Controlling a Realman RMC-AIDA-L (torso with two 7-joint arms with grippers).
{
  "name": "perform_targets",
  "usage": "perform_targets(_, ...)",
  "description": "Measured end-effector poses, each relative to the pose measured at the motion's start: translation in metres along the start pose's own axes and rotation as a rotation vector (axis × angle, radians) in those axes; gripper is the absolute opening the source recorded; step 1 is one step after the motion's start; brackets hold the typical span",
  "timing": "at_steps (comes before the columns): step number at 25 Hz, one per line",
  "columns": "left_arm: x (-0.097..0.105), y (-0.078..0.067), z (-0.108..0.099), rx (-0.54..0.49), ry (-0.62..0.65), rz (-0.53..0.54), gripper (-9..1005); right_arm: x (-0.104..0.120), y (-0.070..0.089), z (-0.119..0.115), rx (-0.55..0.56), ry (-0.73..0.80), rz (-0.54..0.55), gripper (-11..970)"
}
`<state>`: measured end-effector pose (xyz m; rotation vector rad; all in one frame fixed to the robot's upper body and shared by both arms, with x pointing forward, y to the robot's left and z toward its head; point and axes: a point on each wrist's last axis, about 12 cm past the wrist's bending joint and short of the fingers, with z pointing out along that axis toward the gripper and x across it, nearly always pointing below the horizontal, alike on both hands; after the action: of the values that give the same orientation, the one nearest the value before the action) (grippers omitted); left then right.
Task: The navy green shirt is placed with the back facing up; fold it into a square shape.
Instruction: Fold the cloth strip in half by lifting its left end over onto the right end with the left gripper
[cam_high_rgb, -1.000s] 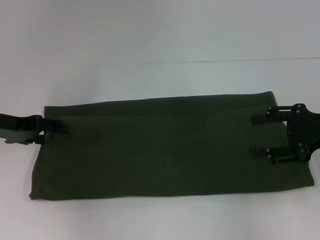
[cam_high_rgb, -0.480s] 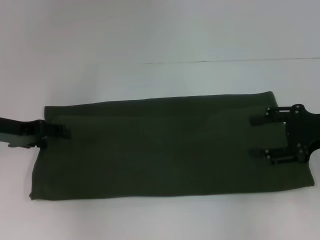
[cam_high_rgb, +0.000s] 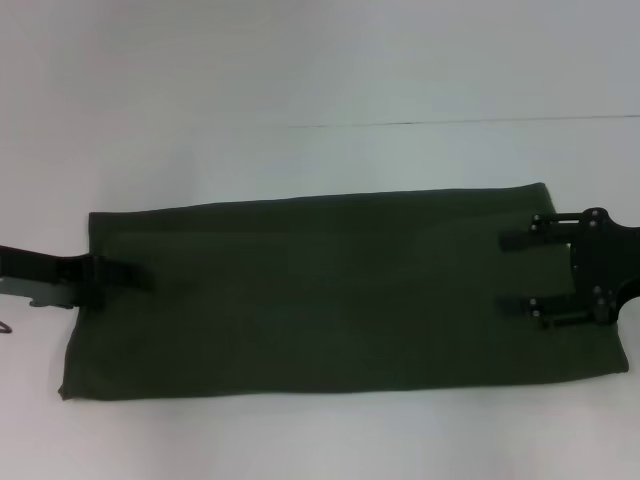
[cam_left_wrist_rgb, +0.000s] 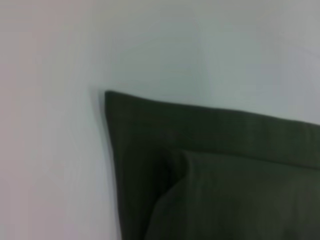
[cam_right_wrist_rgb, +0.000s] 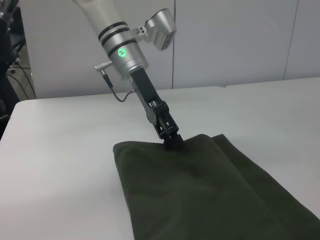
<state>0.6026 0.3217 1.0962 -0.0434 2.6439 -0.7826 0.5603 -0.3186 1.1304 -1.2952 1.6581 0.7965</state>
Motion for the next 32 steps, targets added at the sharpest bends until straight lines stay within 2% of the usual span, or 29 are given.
perform_targets(20,0.004,-0.005,0.01,0.015,0.01,0.008,875,-0.003,-0.002,0.003,-0.01,0.004,-0.004,797)
perform_targets(27,0.001,-0.007,0.007,0.027,0.002,0.011,876,-0.003,-0.001,0.004,-0.013,0.005,-0.004,797)
perform_targets(32,-0.01,-0.008,-0.009,0.044,-0.048,0.014,874,-0.002,-0.001,0.004,-0.017,0.012,-0.003,798)
